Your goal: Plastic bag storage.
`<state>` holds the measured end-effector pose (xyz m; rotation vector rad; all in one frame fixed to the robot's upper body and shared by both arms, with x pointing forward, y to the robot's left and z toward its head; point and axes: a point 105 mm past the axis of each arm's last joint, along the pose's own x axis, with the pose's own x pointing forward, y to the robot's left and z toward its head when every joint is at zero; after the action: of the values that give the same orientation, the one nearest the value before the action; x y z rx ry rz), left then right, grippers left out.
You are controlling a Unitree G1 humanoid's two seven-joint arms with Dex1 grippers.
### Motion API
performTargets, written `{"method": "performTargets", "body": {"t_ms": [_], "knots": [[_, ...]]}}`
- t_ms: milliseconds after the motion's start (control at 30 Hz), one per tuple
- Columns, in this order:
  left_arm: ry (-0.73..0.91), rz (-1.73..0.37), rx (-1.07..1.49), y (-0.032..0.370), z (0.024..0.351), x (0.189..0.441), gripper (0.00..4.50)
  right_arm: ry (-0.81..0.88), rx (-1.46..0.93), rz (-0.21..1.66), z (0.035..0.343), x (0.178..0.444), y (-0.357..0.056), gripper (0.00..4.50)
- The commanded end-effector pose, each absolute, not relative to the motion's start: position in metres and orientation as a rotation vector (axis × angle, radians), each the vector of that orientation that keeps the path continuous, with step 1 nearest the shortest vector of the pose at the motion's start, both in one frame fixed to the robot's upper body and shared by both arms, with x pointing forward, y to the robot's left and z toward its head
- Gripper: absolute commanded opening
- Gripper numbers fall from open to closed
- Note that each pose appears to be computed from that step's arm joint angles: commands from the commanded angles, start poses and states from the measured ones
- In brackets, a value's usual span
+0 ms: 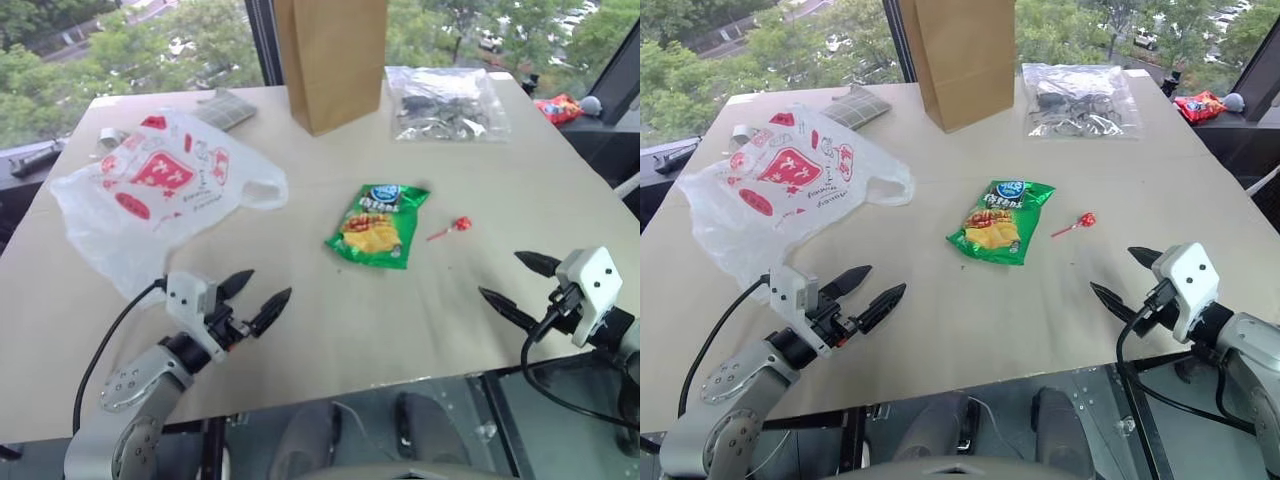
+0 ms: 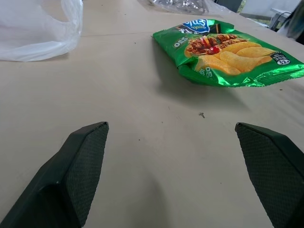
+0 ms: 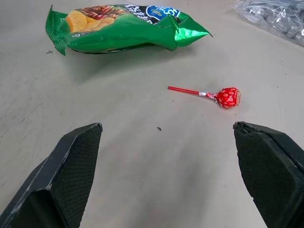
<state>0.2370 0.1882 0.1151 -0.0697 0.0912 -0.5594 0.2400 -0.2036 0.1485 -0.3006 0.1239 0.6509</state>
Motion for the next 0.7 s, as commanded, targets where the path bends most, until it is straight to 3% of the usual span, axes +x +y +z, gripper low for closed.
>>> {"method": "performTargets", "body": {"t_ms": [33,333,567,700], "knots": [[0.037,-0.537,-0.041,0.194,0.125,0.237,4.44,0.081,-0.332,0.666,0.158,0.241,-0.197,4.5],[-0.051,-0.363,0.028,0.206,0.143,0.26,4.44,-0.023,-0.316,0.736,0.174,0.243,-0.169,4.5],[0.014,0.057,0.627,0.271,0.164,0.29,4.44,-0.175,-0.293,1.015,0.21,0.219,-0.121,4.5],[0.077,0.112,0.834,0.288,0.164,0.301,4.44,-0.179,-0.295,1.067,0.215,0.217,-0.112,4.5]]}}
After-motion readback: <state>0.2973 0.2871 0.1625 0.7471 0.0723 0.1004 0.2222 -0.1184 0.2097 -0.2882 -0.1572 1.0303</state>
